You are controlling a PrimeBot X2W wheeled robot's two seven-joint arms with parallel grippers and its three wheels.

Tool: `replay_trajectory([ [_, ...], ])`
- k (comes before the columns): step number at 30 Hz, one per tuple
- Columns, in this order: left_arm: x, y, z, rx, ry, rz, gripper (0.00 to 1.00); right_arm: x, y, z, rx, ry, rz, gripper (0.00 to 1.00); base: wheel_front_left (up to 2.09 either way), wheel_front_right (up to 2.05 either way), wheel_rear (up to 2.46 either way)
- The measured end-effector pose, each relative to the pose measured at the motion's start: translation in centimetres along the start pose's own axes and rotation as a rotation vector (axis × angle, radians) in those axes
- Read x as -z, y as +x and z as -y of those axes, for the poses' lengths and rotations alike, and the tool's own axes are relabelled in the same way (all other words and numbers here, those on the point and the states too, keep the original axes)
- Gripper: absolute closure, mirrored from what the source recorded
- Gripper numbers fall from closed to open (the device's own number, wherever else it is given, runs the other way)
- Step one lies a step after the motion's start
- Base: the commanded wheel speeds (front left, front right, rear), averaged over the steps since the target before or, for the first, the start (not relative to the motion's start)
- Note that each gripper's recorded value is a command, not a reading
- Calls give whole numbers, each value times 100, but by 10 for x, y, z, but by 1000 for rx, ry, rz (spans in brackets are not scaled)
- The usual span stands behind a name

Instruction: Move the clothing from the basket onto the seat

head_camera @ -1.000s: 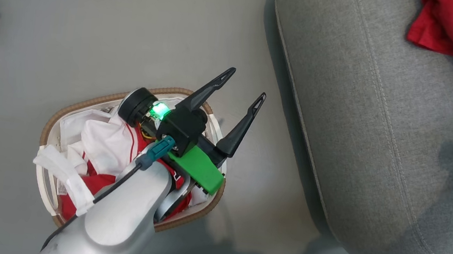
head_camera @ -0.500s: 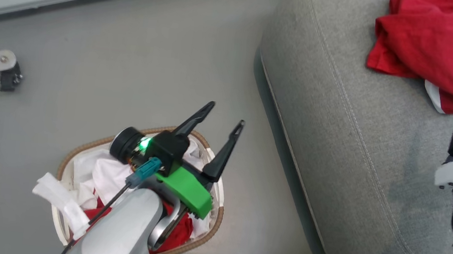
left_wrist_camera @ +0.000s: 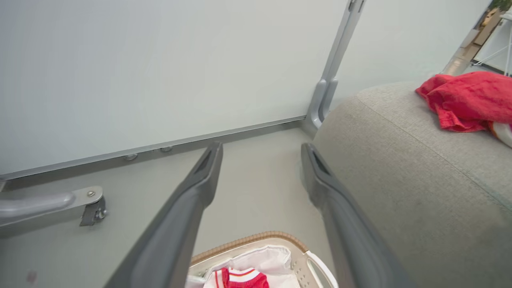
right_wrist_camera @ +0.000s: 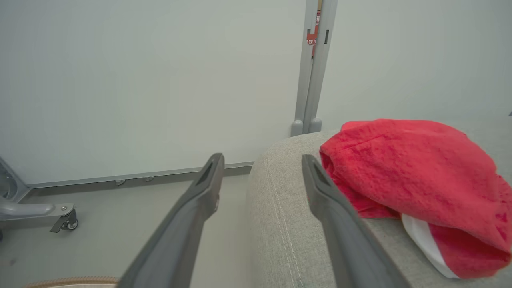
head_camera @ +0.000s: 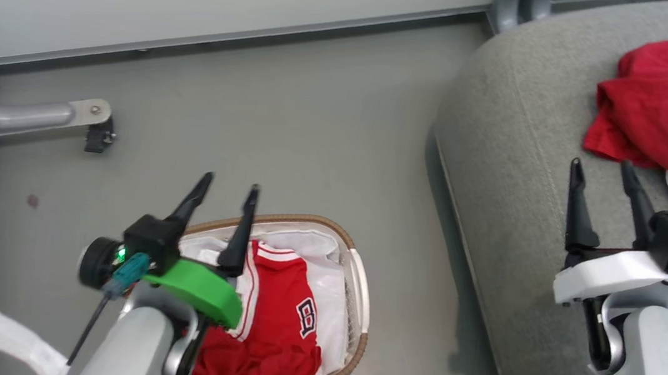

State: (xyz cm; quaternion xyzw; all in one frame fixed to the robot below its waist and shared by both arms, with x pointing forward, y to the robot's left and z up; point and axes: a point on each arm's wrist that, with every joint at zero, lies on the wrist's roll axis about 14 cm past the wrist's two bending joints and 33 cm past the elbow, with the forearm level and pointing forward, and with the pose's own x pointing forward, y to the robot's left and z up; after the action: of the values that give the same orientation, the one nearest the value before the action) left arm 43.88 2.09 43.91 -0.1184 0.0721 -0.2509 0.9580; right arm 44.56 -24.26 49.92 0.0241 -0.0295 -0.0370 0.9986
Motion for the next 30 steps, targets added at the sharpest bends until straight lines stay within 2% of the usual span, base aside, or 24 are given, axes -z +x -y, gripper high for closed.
replay_trajectory([
  [8, -5, -53, -70, -276, -2, 15, 0, 1, -7, -47, -106, 48, -2, 0, 0, 0, 0],
  [14, -5, -92, -97, -405, 7, 19, 0, 7, -21, -64, -149, 60, -25, 0, 0, 0, 0],
  [22, -4, -125, -106, -471, 19, 19, 0, 14, -41, -72, -171, 65, -54, 0, 0, 0, 0],
  [30, -3, -129, -100, -463, 2, 23, 0, 17, -48, -78, -185, 72, -64, 0, 0, 0, 0],
])
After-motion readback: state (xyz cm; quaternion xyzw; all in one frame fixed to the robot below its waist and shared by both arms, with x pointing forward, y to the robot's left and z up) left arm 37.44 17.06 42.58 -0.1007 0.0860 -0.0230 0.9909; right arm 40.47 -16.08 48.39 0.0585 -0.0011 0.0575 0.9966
